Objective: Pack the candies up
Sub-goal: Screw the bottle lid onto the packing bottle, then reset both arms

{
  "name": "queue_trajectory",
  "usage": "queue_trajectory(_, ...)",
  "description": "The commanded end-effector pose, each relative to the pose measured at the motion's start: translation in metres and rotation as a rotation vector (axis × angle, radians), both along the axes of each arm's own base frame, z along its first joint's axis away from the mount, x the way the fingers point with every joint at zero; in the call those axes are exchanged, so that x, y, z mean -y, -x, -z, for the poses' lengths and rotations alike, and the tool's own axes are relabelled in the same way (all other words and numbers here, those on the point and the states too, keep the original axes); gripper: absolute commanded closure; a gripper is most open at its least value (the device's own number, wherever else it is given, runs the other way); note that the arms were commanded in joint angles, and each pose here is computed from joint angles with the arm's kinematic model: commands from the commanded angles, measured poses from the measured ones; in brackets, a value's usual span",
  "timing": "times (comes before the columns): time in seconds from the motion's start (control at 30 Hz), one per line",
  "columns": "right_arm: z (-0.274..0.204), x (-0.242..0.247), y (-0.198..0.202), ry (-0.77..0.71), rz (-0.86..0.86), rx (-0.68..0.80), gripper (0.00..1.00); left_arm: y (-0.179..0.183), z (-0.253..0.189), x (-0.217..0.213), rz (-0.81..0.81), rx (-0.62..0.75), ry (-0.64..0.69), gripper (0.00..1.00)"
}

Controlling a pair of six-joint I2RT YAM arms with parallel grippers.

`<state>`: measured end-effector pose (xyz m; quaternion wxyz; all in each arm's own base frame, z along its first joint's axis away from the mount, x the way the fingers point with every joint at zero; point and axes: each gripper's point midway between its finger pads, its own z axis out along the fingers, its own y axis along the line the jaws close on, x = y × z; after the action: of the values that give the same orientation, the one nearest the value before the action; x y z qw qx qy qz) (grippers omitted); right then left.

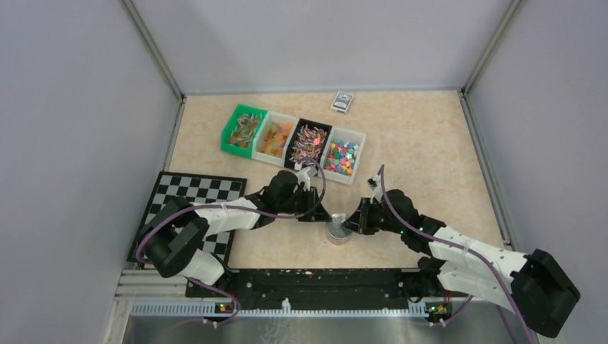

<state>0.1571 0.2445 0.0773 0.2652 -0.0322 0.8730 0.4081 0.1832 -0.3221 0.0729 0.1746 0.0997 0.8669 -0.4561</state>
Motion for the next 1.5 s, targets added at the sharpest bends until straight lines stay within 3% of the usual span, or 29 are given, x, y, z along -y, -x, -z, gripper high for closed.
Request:
queue_trajectory(0.0,0.045,0.028,0.014,0.175,0.033,-0.084,0.92,0.008,0.059,-0.045,-0.055,-0.042,-0.282,0.73)
queue_trajectory(0.23,0.002,0.006,-0.008,0.096,0.022,-0.006,0.89,-0.029,-0.002,-0.013,-0.014,0.089,-0.211,0.61)
queue_trajectory(0.43,-0.072,-0.015,-0.032,-0.001,-0.005,0.118,0.81,-0.056,-0.066,-0.001,-0.039,0.197,-0.132,0.54)
queue_trajectory(0.6,-0.140,-0.003,-0.049,0.046,0.032,0.264,0.56,-0.089,-0.153,-0.025,-0.131,0.361,-0.088,0.49)
queue_trajectory(0.67,-0.168,0.010,-0.055,0.097,0.065,0.337,0.35,-0.098,-0.191,-0.040,-0.178,0.448,-0.081,0.42)
queue_trajectory(0.7,-0.183,0.018,-0.057,0.117,0.088,0.369,0.19,-0.100,-0.208,-0.049,-0.200,0.494,-0.088,0.39)
queue_trajectory(0.73,-0.195,0.026,-0.060,0.139,0.112,0.401,0.15,-0.102,-0.226,-0.057,-0.223,0.542,-0.092,0.36)
queue_trajectory(0.9,-0.237,0.077,-0.066,0.214,0.328,0.476,0.13,-0.096,-0.294,-0.094,-0.320,0.735,-0.118,0.25)
queue_trajectory(1.07,-0.246,0.099,-0.056,0.249,0.346,0.545,0.13,-0.079,-0.324,-0.130,-0.421,0.844,-0.130,0.12)
queue_trajectory(1.17,-0.236,0.119,-0.055,0.269,0.443,0.531,0.12,-0.067,-0.324,-0.146,-0.438,0.891,-0.146,0.02)
queue_trajectory(1.3,-0.217,0.133,-0.051,0.264,0.512,0.511,0.12,-0.054,-0.309,-0.163,-0.472,0.912,-0.158,0.01)
queue_trajectory(1.47,-0.208,0.150,-0.044,0.253,0.562,0.545,0.11,-0.032,-0.273,-0.157,-0.423,0.853,-0.074,0.01)
